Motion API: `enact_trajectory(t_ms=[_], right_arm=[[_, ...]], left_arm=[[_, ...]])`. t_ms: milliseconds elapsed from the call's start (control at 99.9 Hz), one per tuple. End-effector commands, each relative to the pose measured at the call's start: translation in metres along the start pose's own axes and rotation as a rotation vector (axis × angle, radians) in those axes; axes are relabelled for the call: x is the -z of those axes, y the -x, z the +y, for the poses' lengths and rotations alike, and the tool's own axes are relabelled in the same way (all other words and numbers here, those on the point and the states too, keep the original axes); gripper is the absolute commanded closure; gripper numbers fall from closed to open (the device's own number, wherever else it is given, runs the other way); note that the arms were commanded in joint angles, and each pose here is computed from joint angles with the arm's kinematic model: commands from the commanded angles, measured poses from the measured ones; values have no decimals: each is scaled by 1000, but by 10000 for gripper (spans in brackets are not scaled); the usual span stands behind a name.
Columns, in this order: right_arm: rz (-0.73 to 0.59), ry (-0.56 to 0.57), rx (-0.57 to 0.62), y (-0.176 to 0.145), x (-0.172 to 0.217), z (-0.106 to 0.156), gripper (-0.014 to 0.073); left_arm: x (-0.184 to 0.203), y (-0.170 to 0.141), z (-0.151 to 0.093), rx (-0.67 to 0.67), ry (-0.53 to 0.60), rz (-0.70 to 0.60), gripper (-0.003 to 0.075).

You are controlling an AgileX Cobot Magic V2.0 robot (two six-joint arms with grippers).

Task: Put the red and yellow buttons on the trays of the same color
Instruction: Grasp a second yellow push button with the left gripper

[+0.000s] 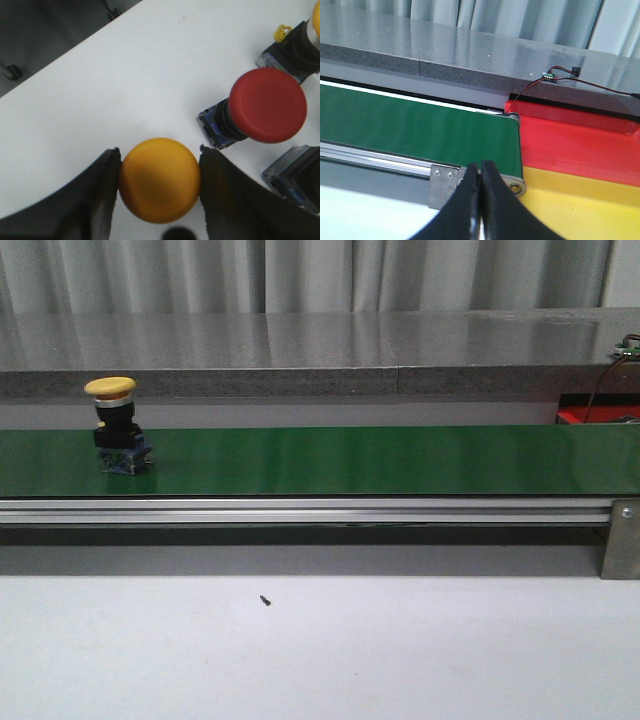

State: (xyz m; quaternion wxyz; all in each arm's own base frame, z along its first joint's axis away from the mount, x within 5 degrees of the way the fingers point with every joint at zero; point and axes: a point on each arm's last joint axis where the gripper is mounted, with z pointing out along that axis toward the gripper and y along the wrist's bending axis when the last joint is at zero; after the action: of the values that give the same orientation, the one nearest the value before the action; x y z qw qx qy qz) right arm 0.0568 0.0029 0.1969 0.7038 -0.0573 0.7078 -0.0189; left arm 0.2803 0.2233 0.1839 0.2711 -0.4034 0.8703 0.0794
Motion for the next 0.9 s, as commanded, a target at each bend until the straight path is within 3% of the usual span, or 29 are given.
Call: enact_trajectory(t_ms=[0,130,250,470,660,891], right_arm=[[-109,-5,5,14,2,-1,680],[-109,-5,5,14,2,-1,680],[-109,-5,5,14,2,-1,680],[-109,-5,5,14,2,-1,680],[-109,-5,5,14,2,-1,680],[-109,-5,5,14,2,-1,680]], left_arm=[[17,17,-3,19,-24,-97,484],[17,17,-3,27,-26,-93,587],[18,16,-3,39,-28,-83,626],[38,19,-4,60,-38,-93,626],[82,24,-6,59,-61,-168,626],[134,20,-40,-39,-161,-276,626]])
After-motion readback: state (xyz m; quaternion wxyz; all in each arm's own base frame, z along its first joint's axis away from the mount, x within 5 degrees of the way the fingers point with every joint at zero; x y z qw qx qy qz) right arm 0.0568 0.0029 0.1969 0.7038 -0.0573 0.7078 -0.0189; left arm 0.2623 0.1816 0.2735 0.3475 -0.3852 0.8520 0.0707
